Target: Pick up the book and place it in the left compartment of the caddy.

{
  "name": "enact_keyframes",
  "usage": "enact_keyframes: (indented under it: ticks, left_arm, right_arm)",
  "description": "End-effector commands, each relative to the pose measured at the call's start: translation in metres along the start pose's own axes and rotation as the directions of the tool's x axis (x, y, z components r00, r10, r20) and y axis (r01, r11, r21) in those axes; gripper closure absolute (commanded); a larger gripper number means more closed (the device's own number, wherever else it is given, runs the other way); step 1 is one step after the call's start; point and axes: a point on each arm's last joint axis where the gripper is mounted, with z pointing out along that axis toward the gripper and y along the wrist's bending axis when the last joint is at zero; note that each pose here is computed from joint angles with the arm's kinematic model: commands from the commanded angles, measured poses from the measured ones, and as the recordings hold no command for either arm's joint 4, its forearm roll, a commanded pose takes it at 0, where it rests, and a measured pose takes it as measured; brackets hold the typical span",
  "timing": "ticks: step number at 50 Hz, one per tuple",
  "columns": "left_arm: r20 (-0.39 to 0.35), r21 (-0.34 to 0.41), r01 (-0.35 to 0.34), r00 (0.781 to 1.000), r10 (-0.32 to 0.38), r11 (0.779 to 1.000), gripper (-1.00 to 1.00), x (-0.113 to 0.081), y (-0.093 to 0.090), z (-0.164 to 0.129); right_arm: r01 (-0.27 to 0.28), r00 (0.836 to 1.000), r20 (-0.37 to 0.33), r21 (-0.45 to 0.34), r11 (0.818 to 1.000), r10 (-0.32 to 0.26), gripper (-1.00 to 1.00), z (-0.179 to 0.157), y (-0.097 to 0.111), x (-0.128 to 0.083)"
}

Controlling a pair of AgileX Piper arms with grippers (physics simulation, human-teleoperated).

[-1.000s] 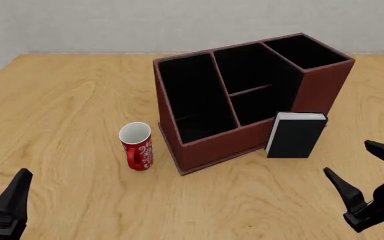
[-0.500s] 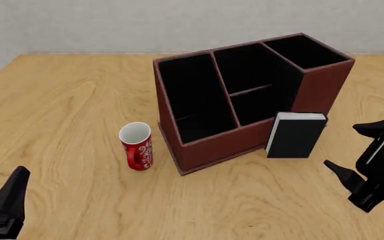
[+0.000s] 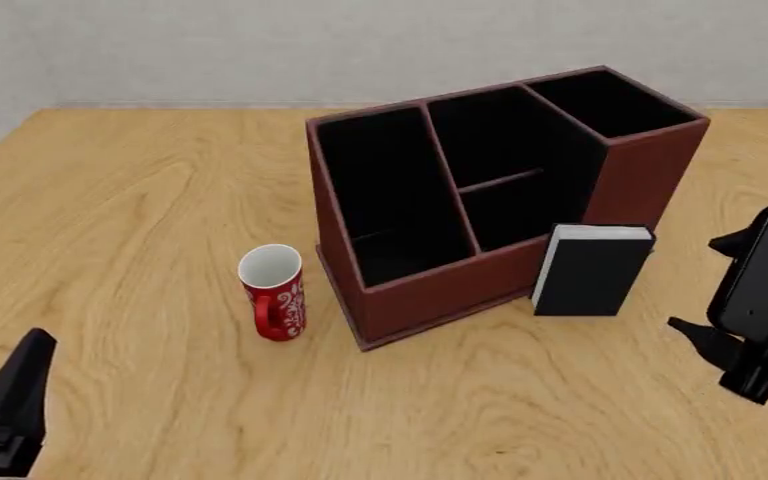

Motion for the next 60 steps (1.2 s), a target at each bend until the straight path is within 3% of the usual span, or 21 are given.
enact_keyframes:
  ticks: [1,18,26,60]
  left_arm:
    - [0.012,0.008,0.003,1.000,-0.003,1.000,-1.00,-0.008,0.000,-0.001]
    - [0.017,0.002,-0.008,1.000,0.008,1.000,-1.00,-0.011,0.000,-0.001]
    - [0.014,-0.014,-0.022,1.000,0.022,1.000,-1.00,-0.013,0.001,-0.002]
    - [0.009,-0.065,-0.022,1.000,0.022,0.998,-1.00,0.000,0.003,0.000]
  right_arm:
    - [0.064,0.995,-0.071,-0.008,0.998,-0.065,-1.00,0.020,-0.025,0.001]
    - [0.060,0.993,-0.102,0.006,0.998,-0.059,-1.00,0.058,-0.048,0.002]
    - [0.049,0.993,-0.108,-0.007,0.999,-0.050,-1.00,0.097,-0.060,0.001]
    - [0.100,0.986,-0.124,-0.087,0.991,-0.111,-1.00,0.132,-0.065,-0.003]
